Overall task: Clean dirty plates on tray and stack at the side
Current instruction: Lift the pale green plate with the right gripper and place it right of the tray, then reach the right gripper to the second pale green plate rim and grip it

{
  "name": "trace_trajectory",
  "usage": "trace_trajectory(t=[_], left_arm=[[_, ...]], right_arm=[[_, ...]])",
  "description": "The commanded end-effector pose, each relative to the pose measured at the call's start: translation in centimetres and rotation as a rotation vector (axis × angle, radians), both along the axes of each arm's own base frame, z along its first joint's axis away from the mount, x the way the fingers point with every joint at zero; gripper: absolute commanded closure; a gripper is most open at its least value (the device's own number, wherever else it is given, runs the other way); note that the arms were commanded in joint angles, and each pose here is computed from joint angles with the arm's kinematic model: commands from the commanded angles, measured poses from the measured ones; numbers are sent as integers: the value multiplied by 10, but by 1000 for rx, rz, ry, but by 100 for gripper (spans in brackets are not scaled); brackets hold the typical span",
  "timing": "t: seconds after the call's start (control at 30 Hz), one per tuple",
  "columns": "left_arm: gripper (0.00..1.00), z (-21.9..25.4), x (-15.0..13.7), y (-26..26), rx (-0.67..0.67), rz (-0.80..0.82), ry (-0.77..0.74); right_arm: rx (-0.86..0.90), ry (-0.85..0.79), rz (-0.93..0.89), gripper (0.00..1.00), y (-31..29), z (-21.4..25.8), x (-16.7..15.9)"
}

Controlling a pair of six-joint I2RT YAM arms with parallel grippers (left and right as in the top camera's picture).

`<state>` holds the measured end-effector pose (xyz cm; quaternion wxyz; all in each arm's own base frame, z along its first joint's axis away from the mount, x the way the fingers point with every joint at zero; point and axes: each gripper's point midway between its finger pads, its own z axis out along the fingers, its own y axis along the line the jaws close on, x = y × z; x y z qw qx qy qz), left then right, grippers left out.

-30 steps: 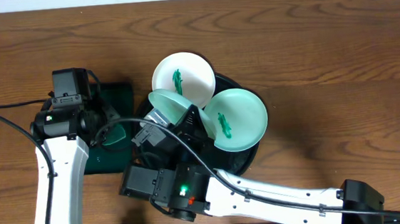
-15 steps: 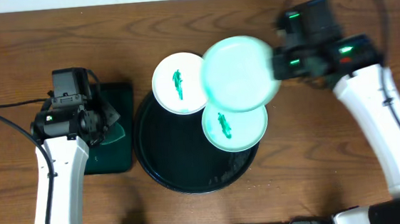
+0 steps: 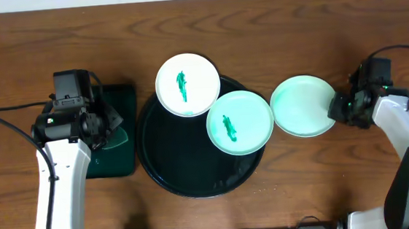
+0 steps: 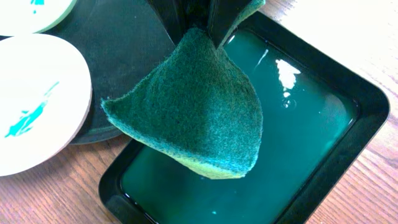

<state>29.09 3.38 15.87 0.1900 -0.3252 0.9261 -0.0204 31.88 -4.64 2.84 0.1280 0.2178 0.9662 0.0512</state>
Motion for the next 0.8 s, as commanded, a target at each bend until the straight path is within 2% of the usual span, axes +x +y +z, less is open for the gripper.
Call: trace_trajectory(t=[0.0, 0.1, 0.2, 0.43, 0.57, 0.63, 0.77], left_arm=[[93, 8, 5, 3, 22, -15, -18], [93, 8, 5, 3, 22, -15, -15], [93, 7, 5, 3, 22, -15, -15], [93, 7, 5, 3, 23, -19, -12], [93, 7, 5, 3, 22, -18, -12], [92, 7, 5, 3, 22, -18, -12], [93, 6, 5, 3, 22, -18, -11]], right_arm=[[-6, 13, -5, 77, -2, 5, -2], [132, -40, 167, 67, 30, 53, 20], [194, -137, 446, 60, 91, 92, 38], [167, -47, 774, 62, 178, 45, 27], [165, -16, 811, 64, 193, 20, 30], [159, -4, 822, 71, 195, 14, 29], [138, 14, 821, 76, 192, 8, 28]])
